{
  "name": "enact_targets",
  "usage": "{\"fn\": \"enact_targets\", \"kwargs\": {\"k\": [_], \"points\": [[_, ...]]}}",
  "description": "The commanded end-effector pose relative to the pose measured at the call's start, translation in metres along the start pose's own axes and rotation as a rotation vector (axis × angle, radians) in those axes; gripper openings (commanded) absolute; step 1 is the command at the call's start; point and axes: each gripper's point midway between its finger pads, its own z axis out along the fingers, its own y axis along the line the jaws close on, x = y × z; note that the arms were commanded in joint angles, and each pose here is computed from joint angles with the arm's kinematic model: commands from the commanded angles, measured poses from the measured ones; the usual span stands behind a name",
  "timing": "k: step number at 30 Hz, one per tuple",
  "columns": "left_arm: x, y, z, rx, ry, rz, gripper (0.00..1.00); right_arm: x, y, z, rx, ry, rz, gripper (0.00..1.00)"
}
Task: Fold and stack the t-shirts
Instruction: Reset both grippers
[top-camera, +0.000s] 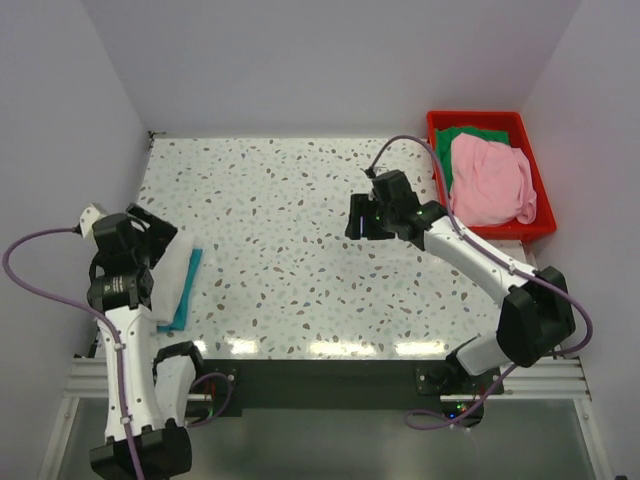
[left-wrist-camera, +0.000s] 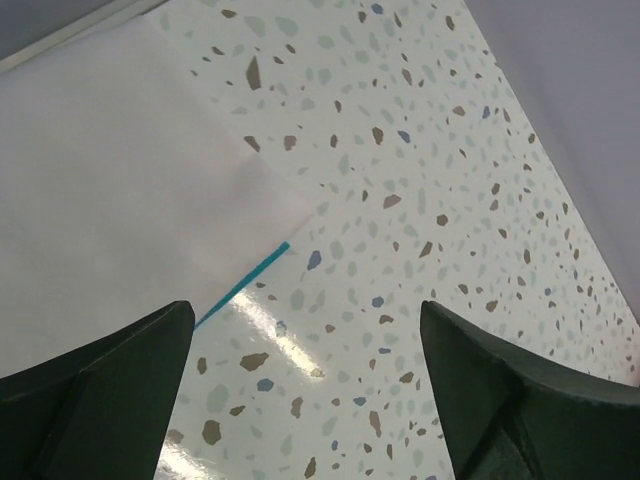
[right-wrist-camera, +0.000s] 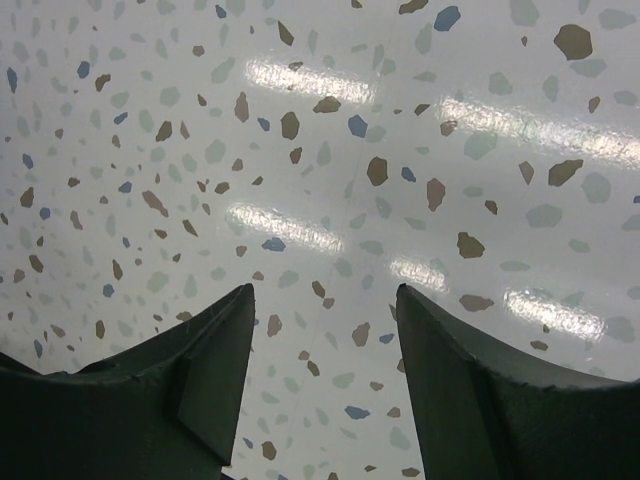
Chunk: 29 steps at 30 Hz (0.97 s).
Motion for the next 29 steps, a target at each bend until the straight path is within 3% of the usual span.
{"fn": "enact_targets", "kwargs": {"k": [1, 2, 3, 8, 16, 21, 29], "points": [[0.006, -0.053, 0.004, 0.222, 0.023, 0.058, 1.0, -0.011, 0.0, -0.014, 0.006, -0.06, -0.003, 0.62], [0.027, -0.077, -0.004, 0.29, 0.067, 0.108, 1.0, -0.011, 0.0, -0.016, 0.005, -0.063, -0.006, 0.63], [0.027, -0.085, -0.002, 0.274, 0.03, 0.105, 1.0, -0.011, 0.0, -0.017, 0.003, -0.066, -0.003, 0.62], [0.123, -0.162, -0.031, 0.388, 0.147, 0.333, 1.0, -0.016, -0.002, -0.03, 0.016, -0.108, 0.001, 0.63], [0.224, -0.209, -0.062, 0.589, 0.284, 0.619, 1.0, -0.017, -0.014, -0.058, 0.045, -0.206, 0.018, 0.63], [0.232, -0.215, -0.074, 0.703, 0.305, 0.7, 1.0, -0.001, -0.031, -0.062, 0.086, -0.227, 0.042, 0.63], [0.243, -0.216, -0.077, 0.757, 0.327, 0.76, 1.0, 0.014, -0.046, -0.06, 0.123, -0.254, 0.069, 0.63]]}}
